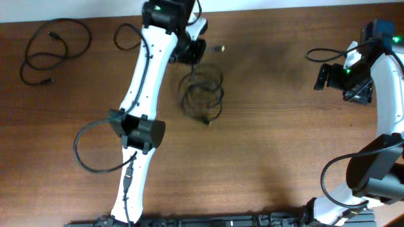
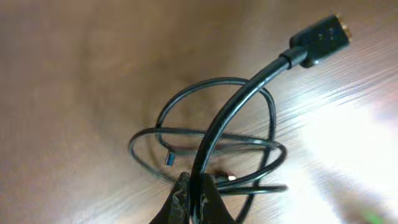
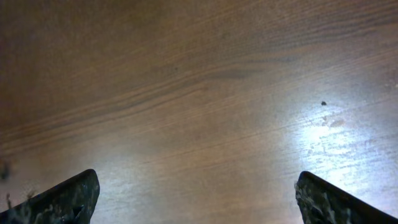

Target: Untangle cables

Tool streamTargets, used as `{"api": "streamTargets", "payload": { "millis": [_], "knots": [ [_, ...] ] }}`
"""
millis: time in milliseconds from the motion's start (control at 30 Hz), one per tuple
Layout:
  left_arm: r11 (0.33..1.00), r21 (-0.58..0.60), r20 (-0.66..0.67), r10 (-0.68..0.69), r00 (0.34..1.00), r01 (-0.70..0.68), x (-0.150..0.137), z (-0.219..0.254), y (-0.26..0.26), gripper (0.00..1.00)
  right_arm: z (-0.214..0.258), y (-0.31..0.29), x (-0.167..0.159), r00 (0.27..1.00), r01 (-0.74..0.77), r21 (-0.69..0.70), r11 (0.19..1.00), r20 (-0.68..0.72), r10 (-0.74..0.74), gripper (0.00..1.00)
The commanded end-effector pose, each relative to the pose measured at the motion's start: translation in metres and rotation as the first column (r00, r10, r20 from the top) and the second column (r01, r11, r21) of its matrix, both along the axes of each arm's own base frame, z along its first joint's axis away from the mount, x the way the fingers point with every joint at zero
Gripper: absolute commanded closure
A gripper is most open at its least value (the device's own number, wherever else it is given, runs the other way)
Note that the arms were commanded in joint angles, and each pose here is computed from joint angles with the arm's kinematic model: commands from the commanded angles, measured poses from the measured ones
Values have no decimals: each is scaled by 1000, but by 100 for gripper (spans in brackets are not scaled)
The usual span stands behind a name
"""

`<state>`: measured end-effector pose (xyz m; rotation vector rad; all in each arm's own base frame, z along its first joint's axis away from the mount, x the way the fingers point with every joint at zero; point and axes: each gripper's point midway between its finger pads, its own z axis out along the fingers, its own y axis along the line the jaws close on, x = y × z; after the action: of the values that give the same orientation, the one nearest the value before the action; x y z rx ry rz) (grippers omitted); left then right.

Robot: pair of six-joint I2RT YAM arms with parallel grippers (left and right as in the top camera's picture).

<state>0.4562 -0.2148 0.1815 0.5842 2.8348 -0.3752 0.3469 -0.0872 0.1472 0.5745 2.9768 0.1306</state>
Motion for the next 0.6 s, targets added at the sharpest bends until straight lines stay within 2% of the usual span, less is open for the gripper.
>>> {"api": "streamTargets", "payload": {
  "millis": [0, 100, 133, 167, 200, 333, 367, 400, 433, 500, 533, 567],
  "knots": [
    [977, -211, 120, 0, 993, 25, -12, 77, -23, 100, 1, 0, 0, 1000, -6, 3, 1000, 5, 6, 2],
    [962, -271, 243, 51, 969, 17, -22, 134, -16, 100, 1, 0, 0, 1000, -6, 3, 1000, 5, 6, 2],
    [962, -258, 303, 167, 938, -88, -20, 159, 9, 100, 1, 0, 0, 1000, -6, 3, 1000, 5, 6, 2],
    [947, -199, 346, 310, 885, -254, -11, 166, 42, 100, 1, 0, 0, 1000, -6, 3, 1000, 5, 6, 2],
    [933, -160, 379, 361, 852, -323, -6, 168, 57, 100, 1, 0, 0, 1000, -6, 3, 1000, 5, 6, 2],
    [938, -79, 303, 345, 888, -338, -4, 134, 56, 100, 1, 0, 0, 1000, -6, 3, 1000, 5, 6, 2],
    [960, -91, 247, 278, 928, -263, -9, 123, 43, 100, 1, 0, 0, 1000, -6, 3, 1000, 5, 6, 2],
    [973, -207, 162, 132, 978, -97, -25, 121, 10, 100, 1, 0, 0, 1000, -6, 3, 1000, 5, 6, 2],
    [940, -342, 105, 42, 994, -3, -39, 130, -13, 100, 1, 0, 0, 1000, -6, 3, 1000, 5, 6, 2],
    [854, -518, 40, -37, 999, 52, -54, 150, -31, 100, 1, 0, 0, 1000, -6, 3, 1000, 5, 6, 1],
    [789, -613, -10, -59, 998, 41, -61, 163, -34, 100, 1, 0, 0, 1000, -6, 3, 1000, 5, 6, 2],
    [747, -664, -97, -24, 995, -47, -61, 171, -30, 100, 1, 0, 0, 1000, -6, 3, 1000, 5, 6, 2]
  ]
}}
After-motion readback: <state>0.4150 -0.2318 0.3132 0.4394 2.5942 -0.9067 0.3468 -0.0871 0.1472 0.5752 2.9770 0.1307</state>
